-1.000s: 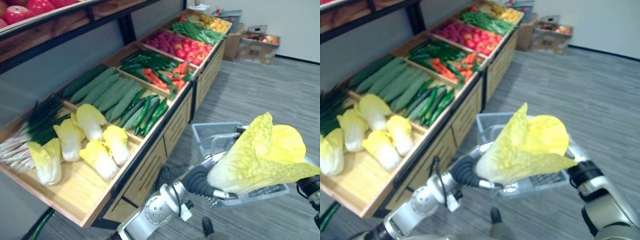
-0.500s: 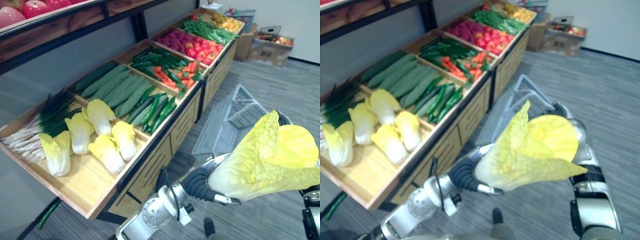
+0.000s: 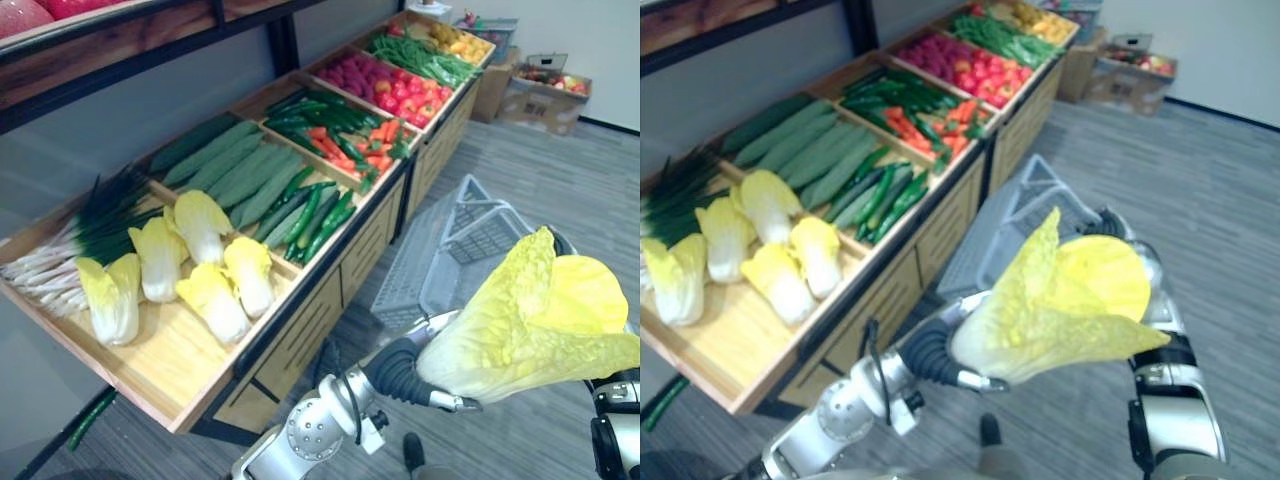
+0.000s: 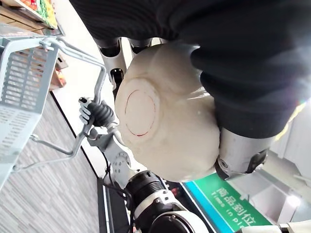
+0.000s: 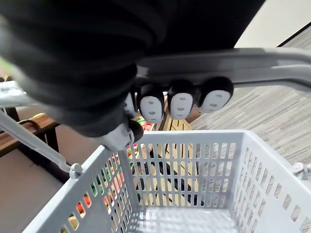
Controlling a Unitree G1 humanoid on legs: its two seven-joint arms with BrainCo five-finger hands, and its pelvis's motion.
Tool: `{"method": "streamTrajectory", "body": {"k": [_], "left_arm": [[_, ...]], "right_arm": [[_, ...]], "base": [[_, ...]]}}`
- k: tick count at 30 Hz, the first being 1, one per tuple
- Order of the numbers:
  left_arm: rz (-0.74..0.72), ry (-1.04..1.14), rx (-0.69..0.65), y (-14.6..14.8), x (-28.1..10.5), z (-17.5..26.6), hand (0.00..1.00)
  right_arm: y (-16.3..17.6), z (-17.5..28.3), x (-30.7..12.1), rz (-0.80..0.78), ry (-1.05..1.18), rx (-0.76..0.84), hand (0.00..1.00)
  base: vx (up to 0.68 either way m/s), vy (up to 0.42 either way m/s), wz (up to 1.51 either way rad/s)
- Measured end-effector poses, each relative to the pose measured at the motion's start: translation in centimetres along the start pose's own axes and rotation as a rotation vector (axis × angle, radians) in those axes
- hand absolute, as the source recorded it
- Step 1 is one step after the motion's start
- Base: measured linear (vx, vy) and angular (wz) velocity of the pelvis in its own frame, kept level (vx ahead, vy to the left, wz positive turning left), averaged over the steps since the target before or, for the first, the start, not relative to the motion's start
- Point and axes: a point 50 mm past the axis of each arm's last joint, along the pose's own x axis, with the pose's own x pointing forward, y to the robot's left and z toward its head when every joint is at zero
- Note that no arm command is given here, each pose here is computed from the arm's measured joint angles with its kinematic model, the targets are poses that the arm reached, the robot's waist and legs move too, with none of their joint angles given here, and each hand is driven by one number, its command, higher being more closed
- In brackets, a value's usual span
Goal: Pick vegetable in the basket
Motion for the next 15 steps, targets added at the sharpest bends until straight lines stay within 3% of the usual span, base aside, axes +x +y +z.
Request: {"method": "streamTrajectory", "body": {"k": [8, 15], "left_arm": [[-0.037, 0.008, 0.022, -0.2, 0.0, -0.2, 1.0], [-0.081, 0.068, 0.05, -0.5, -0.3, -1.5, 1.0]], "right_arm": [[4.2, 1.5, -2.1, 0.318, -0.149, -0.339, 1.0], [5.8, 0.6, -4.4, 0.524, -0.197, -0.48, 1.0]], "base": [[0.0, 0.003, -0.01], [-0.02, 0.018, 0.06]]}}
